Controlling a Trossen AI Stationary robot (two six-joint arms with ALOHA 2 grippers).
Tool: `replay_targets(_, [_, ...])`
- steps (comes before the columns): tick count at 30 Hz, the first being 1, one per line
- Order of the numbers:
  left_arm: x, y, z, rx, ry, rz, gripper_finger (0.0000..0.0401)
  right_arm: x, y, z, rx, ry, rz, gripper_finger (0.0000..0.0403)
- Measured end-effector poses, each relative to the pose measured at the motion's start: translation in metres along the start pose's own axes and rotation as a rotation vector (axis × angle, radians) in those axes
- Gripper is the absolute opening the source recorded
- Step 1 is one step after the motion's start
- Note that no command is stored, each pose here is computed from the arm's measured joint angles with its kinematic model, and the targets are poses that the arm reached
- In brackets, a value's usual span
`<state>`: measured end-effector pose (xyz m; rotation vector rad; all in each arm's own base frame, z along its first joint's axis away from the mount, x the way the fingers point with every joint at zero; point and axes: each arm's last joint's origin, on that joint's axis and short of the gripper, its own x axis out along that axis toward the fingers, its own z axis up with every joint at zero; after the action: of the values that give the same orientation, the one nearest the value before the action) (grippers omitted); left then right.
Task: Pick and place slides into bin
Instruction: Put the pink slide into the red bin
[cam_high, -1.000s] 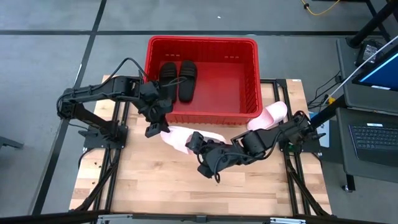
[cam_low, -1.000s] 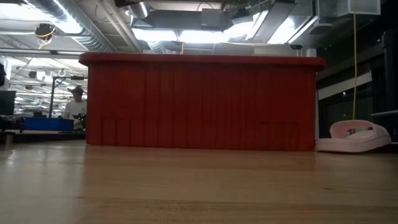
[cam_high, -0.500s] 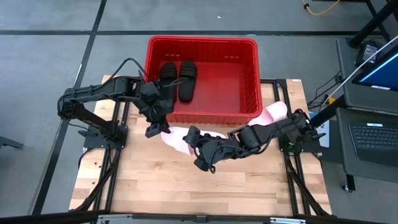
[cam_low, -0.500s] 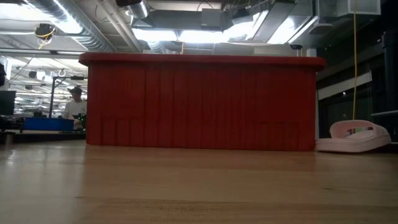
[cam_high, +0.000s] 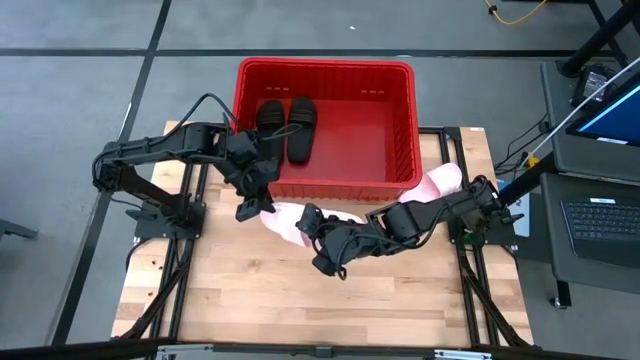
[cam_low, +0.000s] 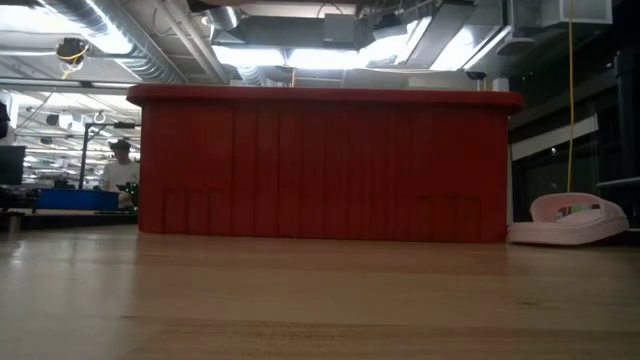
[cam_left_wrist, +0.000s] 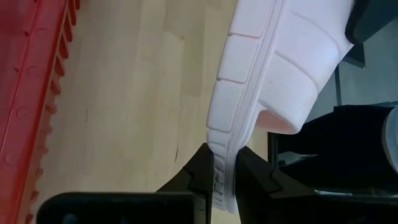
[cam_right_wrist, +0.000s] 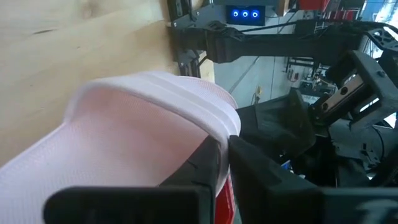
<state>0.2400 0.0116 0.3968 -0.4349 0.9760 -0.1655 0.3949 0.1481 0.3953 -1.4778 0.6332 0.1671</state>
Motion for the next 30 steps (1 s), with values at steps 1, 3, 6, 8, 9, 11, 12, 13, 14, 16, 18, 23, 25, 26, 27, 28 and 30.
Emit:
replay_targets(1, [0.0,0.0,0.0,0.0,0.0,0.001,0.0033,0.0,0.0,0.0,0.001,0.0,0.0,0.0039])
replay_targets(3, [0.0,0.0,0.0,0.0,0.0,0.001,0.0033,0.0,0.0,0.0,0.009,0.0,0.0,0.0029])
replay_targets(6, [0.0,0.0,0.001,0.011,-0.007,0.007,0.0033,0.0,0.0,0.0,0.074,0.001,0.0,0.0012])
replay_targets(8, [0.0,0.0,0.002,0.026,-0.018,0.012,0.0033,0.0,0.0,0.0,0.105,0.004,-0.002,0.001])
replay_targets(9, [0.0,0.0,0.002,0.033,-0.023,0.014,0.0033,0.0,0.0,0.0,0.112,0.004,-0.002,0.001])
replay_targets(11, [0.0,0.0,0.002,0.035,-0.028,0.025,0.0048,0.0,0.0,0.0,0.126,0.009,-0.005,0.001])
replay_targets(12, [0.0,0.0,0.002,0.035,-0.03,0.033,0.0059,0.0,0.0,0.0,0.126,0.019,-0.008,0.001])
replay_targets(13, [0.0,0.001,0.003,0.036,-0.035,0.042,0.007,0.0,0.0,-0.001,0.124,0.036,-0.013,0.001])
replay_targets(14, [0.0,0.001,0.003,0.037,-0.041,0.05,0.0081,0.0,0.0,-0.001,0.124,0.053,-0.018,0.001])
replay_targets(16, [0.0,0.001,0.003,0.037,-0.043,0.057,0.0099,0.0,0.0,-0.002,0.124,0.075,-0.025,0.001])
replay_targets(18, [0.0,0.001,0.003,0.037,-0.042,0.058,0.0112,0.0,0.001,-0.002,0.123,0.086,-0.025,0.0009])
replay_targets(23, [-0.001,0.001,0.002,0.035,-0.036,0.049,0.0127,-0.001,0.004,-0.001,0.125,0.096,-0.01,0.0009])
replay_targets(25, [-0.003,0.0,0.001,0.037,-0.038,0.042,0.013,-0.001,0.004,-0.001,0.144,0.098,-0.004,0.0009])
replay_targets(26, [-0.004,0.0,0.0,0.037,-0.041,0.042,0.0131,-0.002,0.005,-0.001,0.146,0.1,0.001,0.0009])
replay_targets(27, [-0.005,-0.001,0.0,0.038,-0.043,0.041,0.0132,-0.002,0.006,-0.001,0.148,0.102,0.007,0.0009])
replay_targets(28, [-0.007,-0.001,-0.001,0.04,-0.047,0.04,0.0134,-0.003,0.007,-0.001,0.152,0.109,0.011,0.0009])
replay_targets(30, [-0.01,-0.002,-0.003,0.043,-0.057,0.039,0.0135,-0.005,0.01,0.0,0.153,0.123,0.023,0.0009])
